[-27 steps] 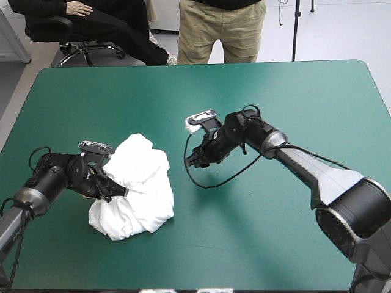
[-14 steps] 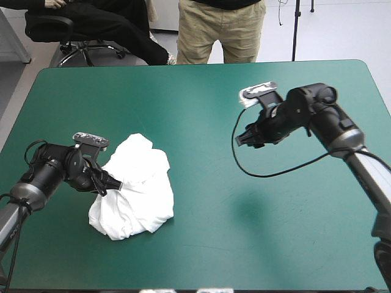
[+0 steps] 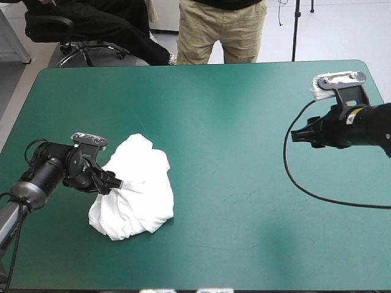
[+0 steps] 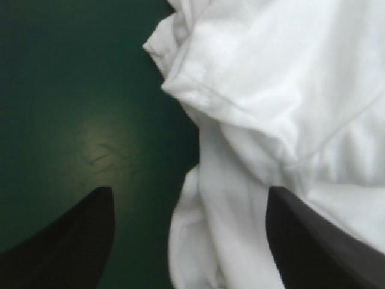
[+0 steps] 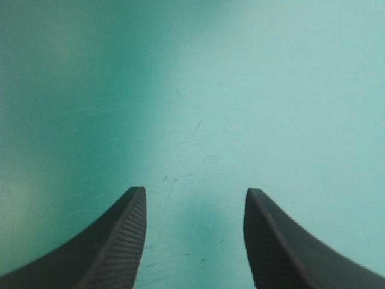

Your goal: Fold the cloth

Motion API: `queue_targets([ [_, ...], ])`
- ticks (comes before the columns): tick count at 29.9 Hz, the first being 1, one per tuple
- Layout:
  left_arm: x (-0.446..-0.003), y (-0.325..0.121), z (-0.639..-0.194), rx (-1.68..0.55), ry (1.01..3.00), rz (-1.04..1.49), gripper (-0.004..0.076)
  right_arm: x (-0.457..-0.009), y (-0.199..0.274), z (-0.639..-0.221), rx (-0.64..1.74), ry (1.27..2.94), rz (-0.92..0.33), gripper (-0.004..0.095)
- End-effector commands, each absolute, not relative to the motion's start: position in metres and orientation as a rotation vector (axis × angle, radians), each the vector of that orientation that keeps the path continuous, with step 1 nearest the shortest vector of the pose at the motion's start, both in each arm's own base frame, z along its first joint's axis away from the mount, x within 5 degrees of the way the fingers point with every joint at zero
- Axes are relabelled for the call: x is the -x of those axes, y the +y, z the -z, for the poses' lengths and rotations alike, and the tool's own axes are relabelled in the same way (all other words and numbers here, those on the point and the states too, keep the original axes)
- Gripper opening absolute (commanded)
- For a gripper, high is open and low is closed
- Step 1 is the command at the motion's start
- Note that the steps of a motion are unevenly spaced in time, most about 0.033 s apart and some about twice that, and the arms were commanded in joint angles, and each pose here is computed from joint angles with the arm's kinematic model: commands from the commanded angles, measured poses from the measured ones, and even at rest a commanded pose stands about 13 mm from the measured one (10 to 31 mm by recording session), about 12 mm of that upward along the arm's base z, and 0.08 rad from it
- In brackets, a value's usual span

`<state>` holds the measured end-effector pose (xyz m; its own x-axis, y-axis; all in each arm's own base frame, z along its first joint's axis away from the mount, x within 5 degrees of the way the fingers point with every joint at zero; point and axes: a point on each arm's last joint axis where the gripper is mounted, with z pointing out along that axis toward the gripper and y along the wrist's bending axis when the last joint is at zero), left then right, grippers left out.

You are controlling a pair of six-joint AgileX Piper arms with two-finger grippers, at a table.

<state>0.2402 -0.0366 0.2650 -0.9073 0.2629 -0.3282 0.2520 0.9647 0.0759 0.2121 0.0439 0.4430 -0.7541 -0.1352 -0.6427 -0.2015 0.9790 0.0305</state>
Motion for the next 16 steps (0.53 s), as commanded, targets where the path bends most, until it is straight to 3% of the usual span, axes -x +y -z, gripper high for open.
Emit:
queue_targets([
  [1,-0.246,-0.046,-0.288,-0.363,2.666,0.08,0.0527,-0.192,0.035,-0.453,0.185,2.385,-0.098,0.0454],
  [8,-0.261,-0.063,-0.286,-0.394,2.673,0.237,0.0527,-0.187,0.029,-0.442,0.145,2.412,-0.023,0.0333],
  [16,-0.279,-0.093,-0.251,-0.523,2.742,0.221,0.0527,-0.188,0.03,-0.437,0.128,2.433,-0.042,0.0324],
])
